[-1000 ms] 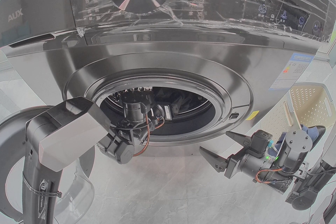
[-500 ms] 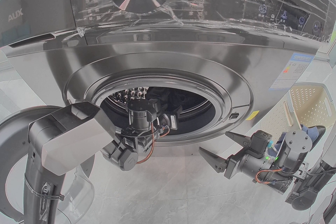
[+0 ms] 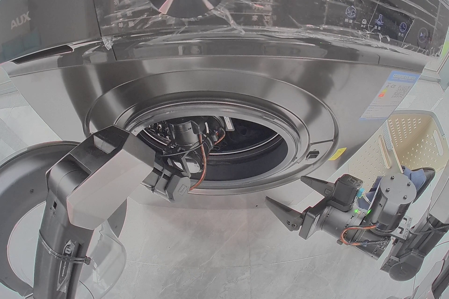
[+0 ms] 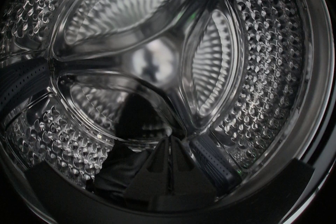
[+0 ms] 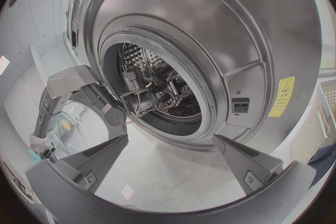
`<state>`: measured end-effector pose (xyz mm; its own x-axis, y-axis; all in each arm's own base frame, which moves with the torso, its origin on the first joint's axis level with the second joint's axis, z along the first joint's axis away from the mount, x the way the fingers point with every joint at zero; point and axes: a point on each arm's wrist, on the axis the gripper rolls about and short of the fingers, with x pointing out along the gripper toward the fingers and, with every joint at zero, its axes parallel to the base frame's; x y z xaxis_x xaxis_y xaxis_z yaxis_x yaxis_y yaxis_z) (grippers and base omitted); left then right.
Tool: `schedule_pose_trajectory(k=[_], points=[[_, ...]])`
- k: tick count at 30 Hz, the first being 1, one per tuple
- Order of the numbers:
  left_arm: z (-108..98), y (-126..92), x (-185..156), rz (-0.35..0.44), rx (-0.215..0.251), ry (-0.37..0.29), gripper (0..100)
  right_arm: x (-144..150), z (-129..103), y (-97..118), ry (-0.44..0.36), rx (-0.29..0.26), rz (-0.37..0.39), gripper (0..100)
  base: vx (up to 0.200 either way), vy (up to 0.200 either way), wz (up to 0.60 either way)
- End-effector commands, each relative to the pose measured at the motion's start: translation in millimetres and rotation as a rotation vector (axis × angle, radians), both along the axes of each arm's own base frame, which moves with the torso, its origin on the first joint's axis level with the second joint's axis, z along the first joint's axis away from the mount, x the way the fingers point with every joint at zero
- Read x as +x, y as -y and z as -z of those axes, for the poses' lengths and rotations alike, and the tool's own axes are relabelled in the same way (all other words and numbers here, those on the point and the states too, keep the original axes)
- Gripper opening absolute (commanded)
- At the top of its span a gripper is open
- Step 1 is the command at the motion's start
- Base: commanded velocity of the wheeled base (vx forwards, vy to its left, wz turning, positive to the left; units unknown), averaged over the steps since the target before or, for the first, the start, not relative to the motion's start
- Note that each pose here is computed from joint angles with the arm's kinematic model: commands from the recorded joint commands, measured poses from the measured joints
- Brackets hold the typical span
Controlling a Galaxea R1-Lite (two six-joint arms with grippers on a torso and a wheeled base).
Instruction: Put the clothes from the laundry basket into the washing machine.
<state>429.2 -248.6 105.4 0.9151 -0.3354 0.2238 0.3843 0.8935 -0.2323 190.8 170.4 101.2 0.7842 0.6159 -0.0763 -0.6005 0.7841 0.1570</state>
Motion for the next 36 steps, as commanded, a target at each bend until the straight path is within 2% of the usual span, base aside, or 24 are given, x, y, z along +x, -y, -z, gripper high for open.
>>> schedule_pose_trajectory(k=[1, 5, 6, 7, 10, 13, 17, 23, 28, 30, 31, 33, 36], points=[[4.3, 1.1, 5.8, -0.011, -0.009, 0.013, 0, 0.0, 0.2, -0.4, -0.001, 0.001, -0.001, 100, 0.0, 0.0, 0.0], [6.0, 2.1, -1.2, -0.006, 0.003, -0.01, 0, 0.0, 0.2, -0.4, -0.003, 0.004, -0.001, 100, 0.0, 0.0, 0.0], [3.4, 1.5, -5.1, -0.003, 0.009, -0.019, 100, 0.1, 0.6, -0.5, -0.005, 0.003, -0.001, 100, 0.0, 0.0, 0.0], [3.4, 1.5, -5.1, -0.003, 0.009, -0.019, 100, 0.1, 0.6, -0.5, -0.005, 0.003, -0.001, 100, 0.0, 0.0, 0.0], [13.0, 1.6, -19.2, 0.012, 0.073, -0.115, 100, 0.2, 2.9, -1.7, -0.012, -0.002, -0.004, 100, 0.0, 0.0, 0.0], [18.7, 4.2, -23.4, 0.02, 0.102, -0.153, 100, 0.4, 4.5, -2.4, -0.017, -0.006, -0.005, 100, 0.0, 0.0, 0.0], [28.9, 5.2, -23.4, 0.022, 0.149, -0.176, 100, 0.7, 5.7, -2.7, -0.02, -0.009, -0.005, 100, 0.0, 0.0, 0.0], [38.9, 5.5, -32.3, 0.032, 0.173, -0.202, 100, 0.8, 5.9, -2.2, -0.021, -0.01, -0.004, 100, 0.0, 0.0, 0.0], [17.8, 0.1, -80.3, 0.082, 0.211, -0.22, 100, 0.1, 6.4, -2.1, -0.024, -0.012, -0.005, 100, 0.0, 0.0, 0.0], [10.9, -1.7, -110.1, 0.123, 0.229, -0.233, 100, -1.9, 7.5, 0.2, -0.031, -0.018, -0.005, 100, 0.0, 0.0, 0.0], [10.2, -1.8, -112.3, 0.128, 0.23, -0.234, 100, -2.3, 7.4, 0.5, -0.031, -0.018, -0.005, 100, 0.0, 0.0, 0.0], [6.9, -6.4, -148.4, 0.18, 0.249, -0.248, 100, -5.8, 10.3, 3.7, -0.046, -0.031, -0.008, 100, 0.0, 0.0, 0.0], [3.2, -13.1, -187.4, 0.247, 0.25, -0.229, 100, -11.7, 13.2, 8.9, -0.06, -0.052, -0.013, 100, 0.0, 0.0, 0.0]])
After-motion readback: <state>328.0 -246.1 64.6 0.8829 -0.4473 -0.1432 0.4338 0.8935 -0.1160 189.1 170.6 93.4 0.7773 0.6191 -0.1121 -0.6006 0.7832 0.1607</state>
